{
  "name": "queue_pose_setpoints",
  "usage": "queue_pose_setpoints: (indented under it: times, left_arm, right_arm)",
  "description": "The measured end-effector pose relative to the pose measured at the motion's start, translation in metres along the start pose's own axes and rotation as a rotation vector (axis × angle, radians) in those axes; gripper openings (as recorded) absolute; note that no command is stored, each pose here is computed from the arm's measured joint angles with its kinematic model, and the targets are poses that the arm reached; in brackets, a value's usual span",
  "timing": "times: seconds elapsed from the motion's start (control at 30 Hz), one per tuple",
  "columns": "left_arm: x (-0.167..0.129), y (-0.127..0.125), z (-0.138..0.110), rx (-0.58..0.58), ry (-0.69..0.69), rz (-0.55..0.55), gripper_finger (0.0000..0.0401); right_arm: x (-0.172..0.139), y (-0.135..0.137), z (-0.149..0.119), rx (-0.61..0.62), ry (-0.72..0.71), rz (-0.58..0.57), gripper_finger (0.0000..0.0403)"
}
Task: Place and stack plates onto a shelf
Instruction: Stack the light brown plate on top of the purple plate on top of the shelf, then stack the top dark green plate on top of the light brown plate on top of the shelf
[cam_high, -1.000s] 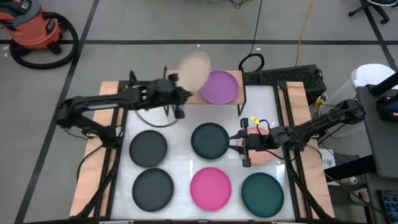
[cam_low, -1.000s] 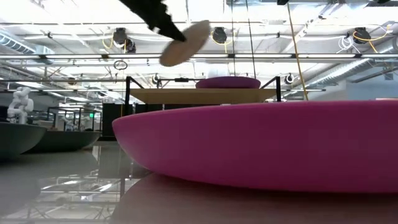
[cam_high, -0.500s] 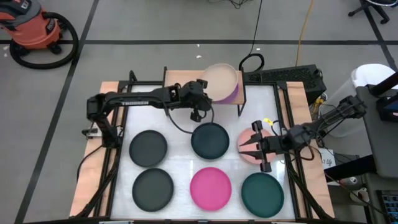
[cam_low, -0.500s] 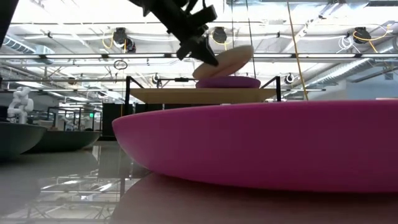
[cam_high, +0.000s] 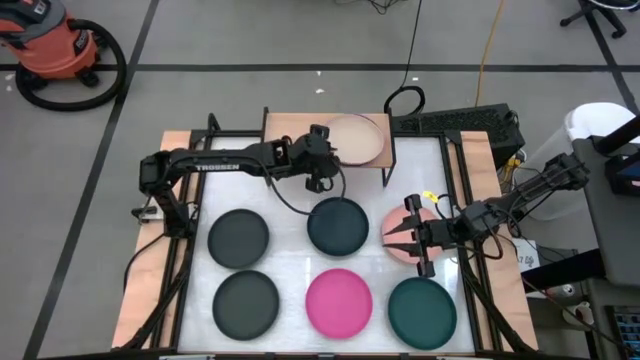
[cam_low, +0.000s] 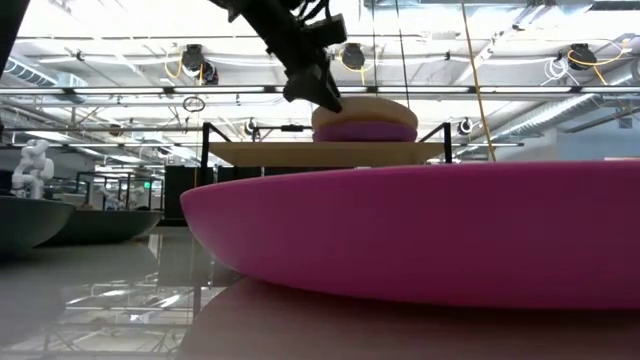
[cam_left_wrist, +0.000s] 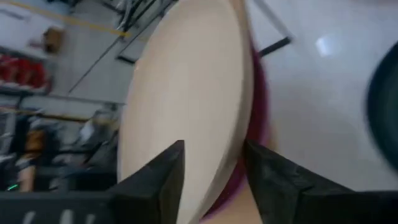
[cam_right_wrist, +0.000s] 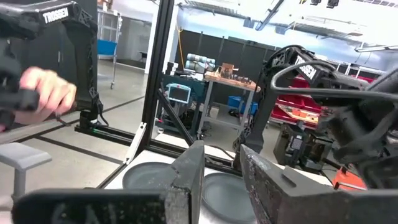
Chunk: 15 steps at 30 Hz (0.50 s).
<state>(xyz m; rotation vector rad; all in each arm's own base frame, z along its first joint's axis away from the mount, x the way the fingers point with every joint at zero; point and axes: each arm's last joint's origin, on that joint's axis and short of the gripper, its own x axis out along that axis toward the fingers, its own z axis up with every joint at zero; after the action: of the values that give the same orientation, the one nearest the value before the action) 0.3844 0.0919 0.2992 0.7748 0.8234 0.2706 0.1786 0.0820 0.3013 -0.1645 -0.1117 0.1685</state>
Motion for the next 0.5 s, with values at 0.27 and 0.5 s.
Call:
queue_pose_setpoints:
  times: [0.27,0.5]
  left_arm:
    - [-0.061,0.031,0.004,-0.124,-0.135,0.073,0.0197]
    - [-0.133,0.052,-0.004,-0.278,-0.347,-0.014,0.0198]
  right_arm:
    - [-0.001,0.001,-0.007,0.001,-0.002,0.0,0.0086]
    - [-0.003,0.002,-0.013,0.01,-0.033,-0.007,0.0086]
